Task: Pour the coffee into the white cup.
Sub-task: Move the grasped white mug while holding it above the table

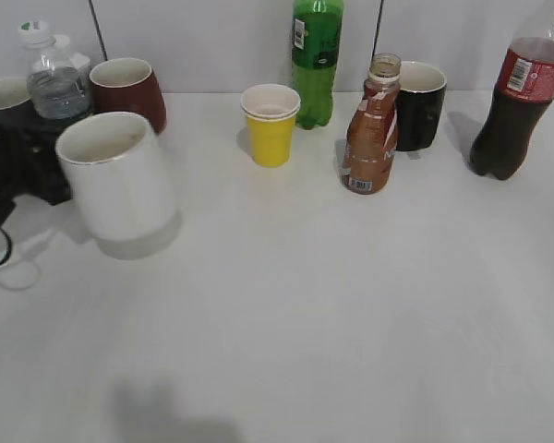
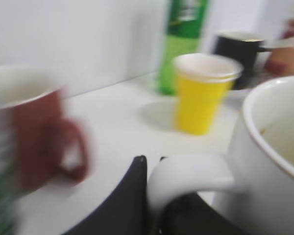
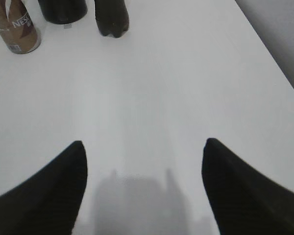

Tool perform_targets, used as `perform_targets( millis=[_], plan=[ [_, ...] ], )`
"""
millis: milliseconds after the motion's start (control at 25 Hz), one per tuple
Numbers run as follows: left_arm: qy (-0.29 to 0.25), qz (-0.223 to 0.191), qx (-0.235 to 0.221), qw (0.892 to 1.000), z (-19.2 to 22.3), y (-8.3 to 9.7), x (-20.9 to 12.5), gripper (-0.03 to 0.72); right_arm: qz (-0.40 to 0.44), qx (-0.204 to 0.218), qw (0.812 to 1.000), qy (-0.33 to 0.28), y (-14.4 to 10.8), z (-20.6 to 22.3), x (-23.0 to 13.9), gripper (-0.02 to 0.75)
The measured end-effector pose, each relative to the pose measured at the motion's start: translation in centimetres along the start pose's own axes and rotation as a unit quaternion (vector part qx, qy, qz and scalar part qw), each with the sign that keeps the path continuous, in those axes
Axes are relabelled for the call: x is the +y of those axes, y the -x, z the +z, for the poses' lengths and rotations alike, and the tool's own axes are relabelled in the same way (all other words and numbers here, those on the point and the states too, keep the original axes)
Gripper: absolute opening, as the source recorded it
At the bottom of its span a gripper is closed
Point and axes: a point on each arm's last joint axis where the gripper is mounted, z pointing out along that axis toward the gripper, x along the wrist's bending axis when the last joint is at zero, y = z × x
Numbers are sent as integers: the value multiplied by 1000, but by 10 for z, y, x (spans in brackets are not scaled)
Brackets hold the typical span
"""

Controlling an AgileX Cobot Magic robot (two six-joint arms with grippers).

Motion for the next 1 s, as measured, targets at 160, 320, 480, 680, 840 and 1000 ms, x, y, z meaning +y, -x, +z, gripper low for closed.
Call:
perform_targets(
  millis=[160, 320, 480, 680, 840, 1000],
  plan=[
    [2, 3, -45, 999, 18, 19, 3, 39, 0, 0, 1000, 0, 0, 0, 0, 570],
    [-16, 7, -93, 995, 32, 36, -6, 39, 0, 0, 1000, 0, 0, 0, 0, 570],
    [-26, 6, -105, 994, 37, 41, -11, 39, 5, 8, 1000, -1, -2, 0, 0, 570],
    [-34, 4, -99, 994, 37, 39, -14, 39, 20, 33, 999, -7, -6, 0, 0, 570],
    [-33, 4, -100, 994, 38, 39, -14, 39, 22, 36, 999, -24, -9, 10, 11, 570],
    [-33, 4, -100, 994, 38, 39, -14, 39, 13, 40, 999, 22, -13, 33, 43, 570]
  ],
)
